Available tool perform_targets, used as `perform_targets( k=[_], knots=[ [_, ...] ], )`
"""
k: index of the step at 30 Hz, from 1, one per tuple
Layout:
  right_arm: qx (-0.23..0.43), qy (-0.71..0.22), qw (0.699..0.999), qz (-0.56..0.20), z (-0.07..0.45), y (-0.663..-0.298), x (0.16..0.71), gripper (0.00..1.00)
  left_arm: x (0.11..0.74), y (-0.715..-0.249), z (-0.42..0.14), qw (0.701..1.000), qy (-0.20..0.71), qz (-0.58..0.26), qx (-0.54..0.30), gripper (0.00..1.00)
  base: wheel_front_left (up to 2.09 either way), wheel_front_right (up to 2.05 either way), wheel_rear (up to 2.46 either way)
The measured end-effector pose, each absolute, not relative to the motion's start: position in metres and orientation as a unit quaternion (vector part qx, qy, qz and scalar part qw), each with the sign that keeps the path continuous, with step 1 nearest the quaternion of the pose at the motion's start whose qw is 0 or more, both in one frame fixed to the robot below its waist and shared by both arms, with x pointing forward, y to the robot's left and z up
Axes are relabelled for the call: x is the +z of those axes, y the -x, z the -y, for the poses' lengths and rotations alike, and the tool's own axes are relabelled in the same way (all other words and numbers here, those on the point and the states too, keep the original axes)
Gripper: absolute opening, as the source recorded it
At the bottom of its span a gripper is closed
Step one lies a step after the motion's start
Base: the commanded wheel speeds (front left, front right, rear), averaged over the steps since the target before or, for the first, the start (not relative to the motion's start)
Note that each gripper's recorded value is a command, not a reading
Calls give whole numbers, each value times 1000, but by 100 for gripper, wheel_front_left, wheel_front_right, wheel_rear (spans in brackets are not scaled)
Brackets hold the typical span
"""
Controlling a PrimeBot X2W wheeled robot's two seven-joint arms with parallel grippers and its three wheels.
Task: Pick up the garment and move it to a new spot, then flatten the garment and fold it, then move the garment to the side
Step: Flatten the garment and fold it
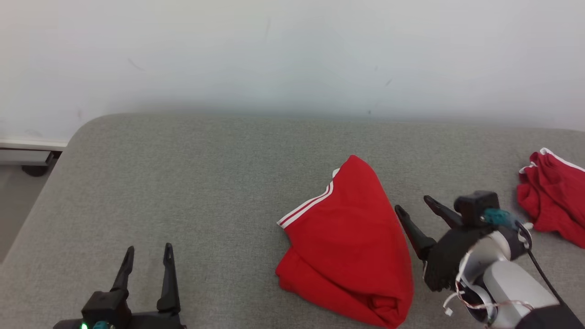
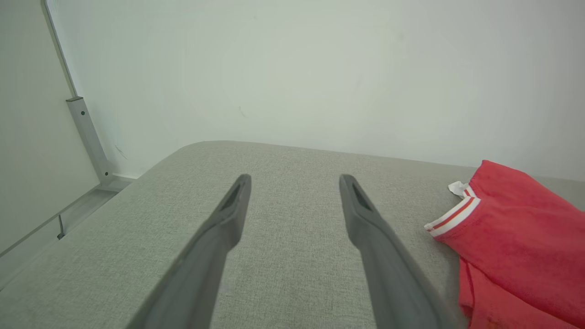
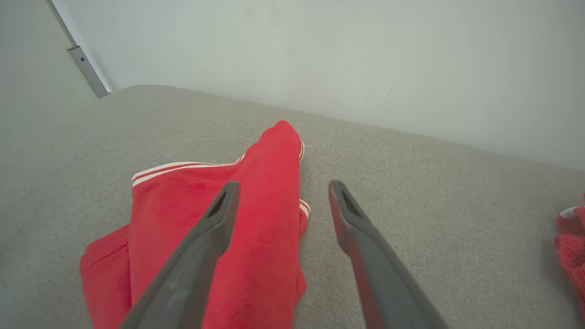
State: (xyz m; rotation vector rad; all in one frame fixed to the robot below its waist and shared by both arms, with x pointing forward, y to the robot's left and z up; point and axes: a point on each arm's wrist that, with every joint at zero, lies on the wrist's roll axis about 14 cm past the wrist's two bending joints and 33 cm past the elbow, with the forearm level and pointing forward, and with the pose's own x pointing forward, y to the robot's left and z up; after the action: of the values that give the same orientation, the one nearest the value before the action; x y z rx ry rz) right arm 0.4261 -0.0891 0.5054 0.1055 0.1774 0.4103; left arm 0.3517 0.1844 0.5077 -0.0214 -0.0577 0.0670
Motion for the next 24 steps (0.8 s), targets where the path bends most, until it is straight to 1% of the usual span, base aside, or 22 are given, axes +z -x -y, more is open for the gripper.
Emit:
perform_targets(
  k=[3,6,9,13,17,22,23,24],
  knots=[
    [247,-29,960,-125,62,-436,502,100,510,-351,-182,999,11,29,32,100,0,0,0],
    [288,-16,947,-143,31,-437,504,100,510,-348,-187,999,9,25,40,100,0,0,0],
    [322,13,929,-183,4,-437,495,100,507,-346,-191,999,9,18,49,100,0,0,0],
    [328,63,908,-251,0,-437,469,100,505,-343,-190,999,12,11,51,100,0,0,0],
    [333,99,883,-316,-1,-429,439,100,505,-343,-194,998,15,8,59,100,0,0,0],
    [334,132,861,-362,0,-427,419,100,505,-345,-198,998,16,3,66,100,0,0,0],
    [335,137,856,-369,0,-425,415,62,506,-346,-199,998,16,4,68,100,0,0,0],
    [338,141,853,-372,-2,-423,412,15,507,-346,-201,997,15,5,70,100,0,0,0]
  ],
)
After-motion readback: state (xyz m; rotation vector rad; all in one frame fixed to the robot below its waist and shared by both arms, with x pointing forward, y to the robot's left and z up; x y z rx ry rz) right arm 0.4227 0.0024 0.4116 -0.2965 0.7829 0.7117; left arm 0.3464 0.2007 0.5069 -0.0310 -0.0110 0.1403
